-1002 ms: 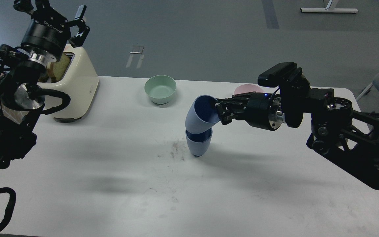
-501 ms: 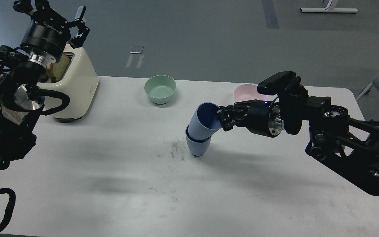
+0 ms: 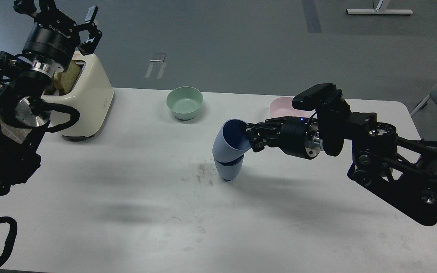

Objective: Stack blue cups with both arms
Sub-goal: 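Lower the held cup into the centered blue cup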

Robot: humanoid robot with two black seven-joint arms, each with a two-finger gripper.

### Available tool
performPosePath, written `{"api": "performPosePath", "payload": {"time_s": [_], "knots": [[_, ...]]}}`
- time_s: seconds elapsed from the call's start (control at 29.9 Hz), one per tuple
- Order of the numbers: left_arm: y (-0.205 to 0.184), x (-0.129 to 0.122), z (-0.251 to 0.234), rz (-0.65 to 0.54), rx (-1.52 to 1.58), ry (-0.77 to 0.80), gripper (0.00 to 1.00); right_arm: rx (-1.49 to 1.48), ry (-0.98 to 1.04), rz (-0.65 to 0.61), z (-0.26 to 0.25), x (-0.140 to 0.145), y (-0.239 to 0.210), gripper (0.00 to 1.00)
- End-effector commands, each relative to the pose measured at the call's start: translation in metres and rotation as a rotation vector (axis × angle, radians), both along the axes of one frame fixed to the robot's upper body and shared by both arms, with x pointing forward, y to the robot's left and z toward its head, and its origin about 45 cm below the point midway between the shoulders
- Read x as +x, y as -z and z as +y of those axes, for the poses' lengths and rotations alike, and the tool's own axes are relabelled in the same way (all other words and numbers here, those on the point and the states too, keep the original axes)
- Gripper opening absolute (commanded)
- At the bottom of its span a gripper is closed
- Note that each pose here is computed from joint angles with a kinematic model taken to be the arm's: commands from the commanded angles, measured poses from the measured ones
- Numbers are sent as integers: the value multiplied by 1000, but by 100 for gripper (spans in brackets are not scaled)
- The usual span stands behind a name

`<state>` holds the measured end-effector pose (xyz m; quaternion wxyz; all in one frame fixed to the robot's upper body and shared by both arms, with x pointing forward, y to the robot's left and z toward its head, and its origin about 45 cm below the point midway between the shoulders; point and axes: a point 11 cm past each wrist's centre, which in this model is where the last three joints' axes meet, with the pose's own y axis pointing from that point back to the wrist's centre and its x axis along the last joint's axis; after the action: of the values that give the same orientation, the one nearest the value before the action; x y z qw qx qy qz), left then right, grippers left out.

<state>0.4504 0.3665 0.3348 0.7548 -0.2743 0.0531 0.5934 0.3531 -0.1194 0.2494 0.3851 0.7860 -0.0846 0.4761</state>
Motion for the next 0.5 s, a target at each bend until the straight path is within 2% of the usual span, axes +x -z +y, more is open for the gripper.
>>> {"api": "performPosePath", "payload": {"time_s": [0.0,0.47], "knots": [[0,1,-1,0,-2,1,98,-5,6,-1,-1,0,0,0],[-1,0,0,-1,1,-1,98,-18,26,3,-5,2,5,3]]}}
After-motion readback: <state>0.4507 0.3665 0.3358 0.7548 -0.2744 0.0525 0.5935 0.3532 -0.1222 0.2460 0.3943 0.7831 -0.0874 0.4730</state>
